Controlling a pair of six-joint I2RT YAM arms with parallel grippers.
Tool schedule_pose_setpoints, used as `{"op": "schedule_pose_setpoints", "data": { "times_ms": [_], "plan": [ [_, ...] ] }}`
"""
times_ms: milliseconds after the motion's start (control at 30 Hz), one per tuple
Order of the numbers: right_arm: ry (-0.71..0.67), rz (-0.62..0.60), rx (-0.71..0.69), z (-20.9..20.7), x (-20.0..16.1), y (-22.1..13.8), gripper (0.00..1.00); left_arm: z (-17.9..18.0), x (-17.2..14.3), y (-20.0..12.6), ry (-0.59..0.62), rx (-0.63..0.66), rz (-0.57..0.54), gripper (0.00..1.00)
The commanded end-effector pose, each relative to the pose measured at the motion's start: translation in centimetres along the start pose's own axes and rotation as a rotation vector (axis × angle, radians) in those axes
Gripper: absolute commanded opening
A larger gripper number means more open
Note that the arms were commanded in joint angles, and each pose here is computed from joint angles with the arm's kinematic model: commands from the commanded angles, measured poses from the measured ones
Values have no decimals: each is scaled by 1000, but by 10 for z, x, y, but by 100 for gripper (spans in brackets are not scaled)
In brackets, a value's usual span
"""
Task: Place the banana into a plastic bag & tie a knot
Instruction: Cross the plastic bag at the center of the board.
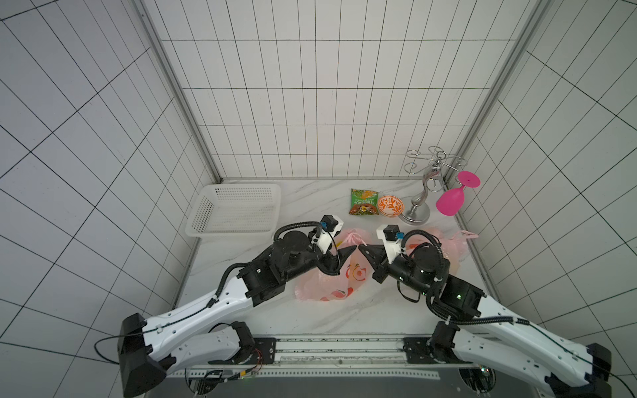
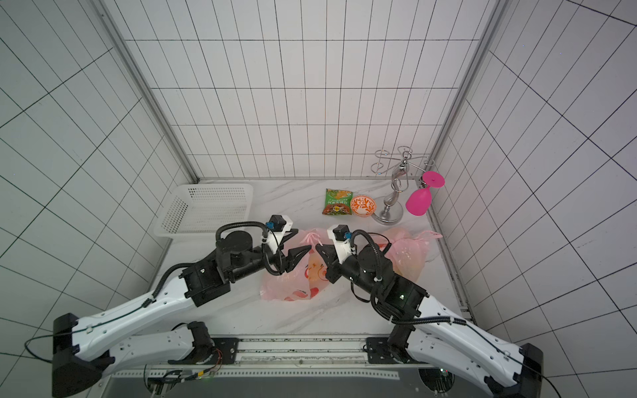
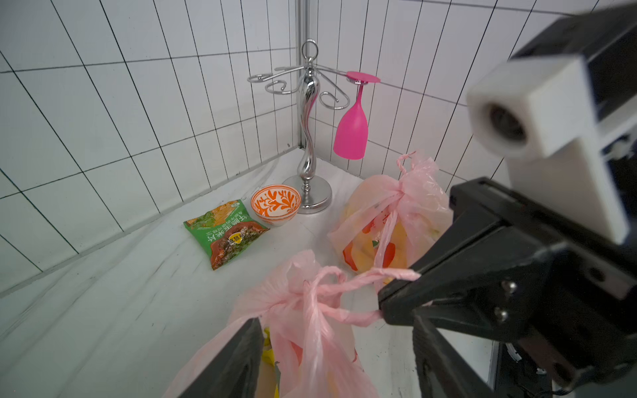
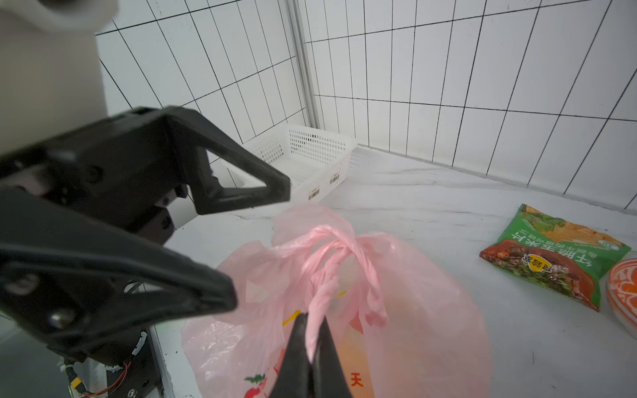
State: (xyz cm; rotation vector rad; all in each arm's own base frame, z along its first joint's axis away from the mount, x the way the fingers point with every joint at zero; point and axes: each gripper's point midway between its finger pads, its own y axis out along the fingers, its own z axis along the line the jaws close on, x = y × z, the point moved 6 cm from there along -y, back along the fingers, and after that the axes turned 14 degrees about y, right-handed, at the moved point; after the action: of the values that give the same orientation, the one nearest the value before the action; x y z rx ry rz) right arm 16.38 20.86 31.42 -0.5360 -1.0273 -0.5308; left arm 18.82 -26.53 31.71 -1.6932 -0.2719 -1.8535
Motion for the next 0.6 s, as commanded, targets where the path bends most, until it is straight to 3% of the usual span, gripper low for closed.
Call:
{"op": "schedule_pose_setpoints", "data": {
  "times_ms": [0, 167, 567],
  "plan": [
    [-34, -30, 31, 19, 34, -7, 0, 2, 0, 4, 66, 25, 1, 72],
    [-33, -16, 47, 22, 34, -4, 0, -1, -11, 13, 103, 24, 7, 72],
    [-8, -13, 110, 31, 39, -6, 0, 21, -19, 30, 154, 240, 59, 63]
  ]
}}
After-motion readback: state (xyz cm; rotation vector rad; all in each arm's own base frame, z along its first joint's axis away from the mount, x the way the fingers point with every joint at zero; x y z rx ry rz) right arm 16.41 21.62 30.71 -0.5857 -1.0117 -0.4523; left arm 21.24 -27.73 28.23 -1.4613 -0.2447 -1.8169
